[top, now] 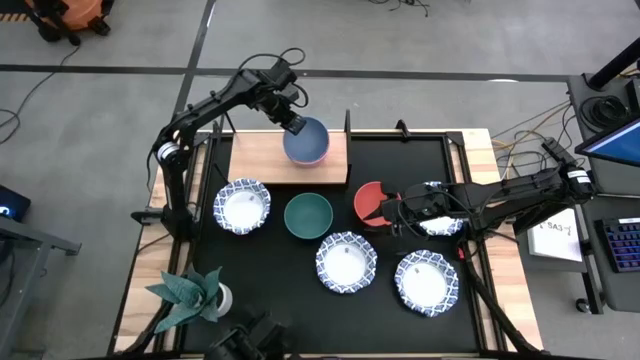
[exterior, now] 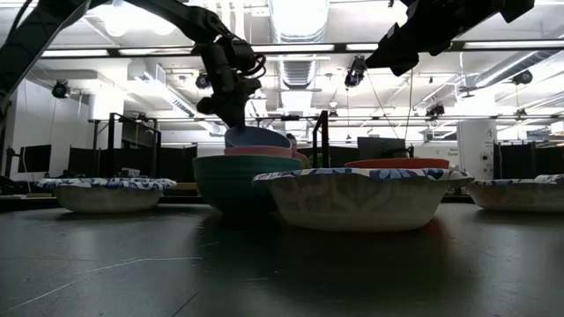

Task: Place and stack bowls onto a shelf
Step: Stack the blue bowl on top of the pink bowl

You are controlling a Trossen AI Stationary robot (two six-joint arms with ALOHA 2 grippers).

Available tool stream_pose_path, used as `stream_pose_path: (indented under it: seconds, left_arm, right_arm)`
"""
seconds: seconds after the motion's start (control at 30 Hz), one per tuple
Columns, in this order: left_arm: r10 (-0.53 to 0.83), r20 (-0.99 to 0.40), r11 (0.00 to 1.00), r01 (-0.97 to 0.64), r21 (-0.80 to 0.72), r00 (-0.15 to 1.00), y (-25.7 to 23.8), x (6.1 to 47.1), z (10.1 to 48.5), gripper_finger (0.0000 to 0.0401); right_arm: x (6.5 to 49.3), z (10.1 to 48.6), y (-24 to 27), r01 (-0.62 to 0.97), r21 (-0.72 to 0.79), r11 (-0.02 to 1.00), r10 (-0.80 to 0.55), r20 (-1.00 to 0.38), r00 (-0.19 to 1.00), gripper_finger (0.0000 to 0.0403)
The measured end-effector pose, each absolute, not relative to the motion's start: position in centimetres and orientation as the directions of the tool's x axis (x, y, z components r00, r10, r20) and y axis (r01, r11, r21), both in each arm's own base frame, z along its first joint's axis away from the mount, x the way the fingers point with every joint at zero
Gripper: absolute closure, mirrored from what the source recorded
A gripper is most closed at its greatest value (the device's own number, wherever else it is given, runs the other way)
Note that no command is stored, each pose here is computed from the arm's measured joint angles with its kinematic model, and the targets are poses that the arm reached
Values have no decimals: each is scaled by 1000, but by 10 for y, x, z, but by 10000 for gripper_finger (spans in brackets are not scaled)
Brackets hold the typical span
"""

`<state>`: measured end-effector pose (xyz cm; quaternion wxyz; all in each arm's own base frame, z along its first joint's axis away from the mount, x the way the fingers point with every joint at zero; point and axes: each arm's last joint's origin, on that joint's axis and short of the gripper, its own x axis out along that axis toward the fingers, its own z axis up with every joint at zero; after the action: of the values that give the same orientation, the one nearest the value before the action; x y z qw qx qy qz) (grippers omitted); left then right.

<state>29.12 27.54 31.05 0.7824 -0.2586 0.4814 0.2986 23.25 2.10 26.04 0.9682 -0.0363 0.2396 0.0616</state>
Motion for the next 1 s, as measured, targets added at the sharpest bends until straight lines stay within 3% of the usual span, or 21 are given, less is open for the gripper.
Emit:
stream_pose_path:
  seconds: [0.23,0.5,0.7,0.93,1.0]
  left_arm:
    - [242,-882,754,-651,-92,405,261,290,348,310]
    - [380,-659,889,-454,65,649,225,296,394,317]
    - [481,-459,872,-462,163,746,222,285,360,333]
    - [614,-251,788,-595,157,748,219,265,308,354]
    - [621,-263,782,-607,144,738,218,264,293,358]
  right_arm:
    - [233,261,21,-134,-42,990,100,-459,883,291]
    - [238,261,21,-126,-31,992,101,-433,896,291]
    - [245,257,22,-128,-35,991,101,-434,895,291]
    - [251,251,22,-143,-70,987,98,-442,892,291]
    - [253,250,22,-141,-74,987,95,-438,894,291]
